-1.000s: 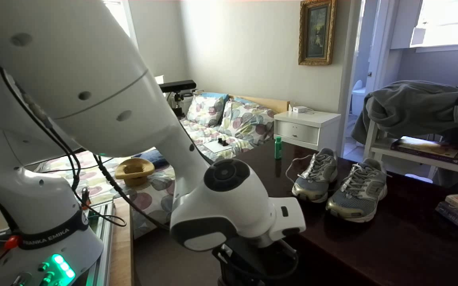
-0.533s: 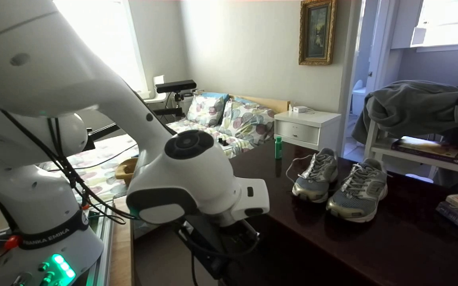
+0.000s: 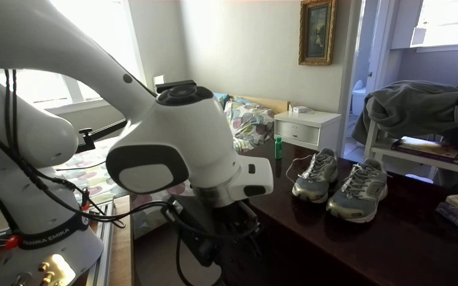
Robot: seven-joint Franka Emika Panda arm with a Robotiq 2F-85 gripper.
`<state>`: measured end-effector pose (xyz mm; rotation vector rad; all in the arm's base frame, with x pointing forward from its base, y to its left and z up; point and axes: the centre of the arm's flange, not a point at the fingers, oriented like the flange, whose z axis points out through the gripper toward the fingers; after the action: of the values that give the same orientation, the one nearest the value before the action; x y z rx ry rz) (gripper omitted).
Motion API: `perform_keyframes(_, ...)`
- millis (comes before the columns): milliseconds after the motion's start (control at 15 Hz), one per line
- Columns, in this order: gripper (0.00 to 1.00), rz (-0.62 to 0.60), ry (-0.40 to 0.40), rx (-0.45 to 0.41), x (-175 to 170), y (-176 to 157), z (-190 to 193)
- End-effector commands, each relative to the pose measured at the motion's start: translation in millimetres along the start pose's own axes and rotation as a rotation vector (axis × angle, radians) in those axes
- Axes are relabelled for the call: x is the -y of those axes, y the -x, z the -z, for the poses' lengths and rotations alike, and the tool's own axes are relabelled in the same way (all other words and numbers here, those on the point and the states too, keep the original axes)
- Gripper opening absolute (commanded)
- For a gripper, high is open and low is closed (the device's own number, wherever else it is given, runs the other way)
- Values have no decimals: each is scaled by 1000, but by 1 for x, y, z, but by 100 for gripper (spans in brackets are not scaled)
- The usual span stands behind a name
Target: Close the open topmost drawer.
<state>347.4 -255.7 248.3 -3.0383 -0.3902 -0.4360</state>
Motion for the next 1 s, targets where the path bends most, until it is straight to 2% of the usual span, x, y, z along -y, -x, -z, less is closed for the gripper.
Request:
perform_keyframes(0, 100, -1, 19, -4, -4, -2, 8)
perform_keyframes(200, 100, -4, 37, -4, -9, -5, 19)
perform_keyframes(933, 100, -4, 36, -3, -9, -4, 19)
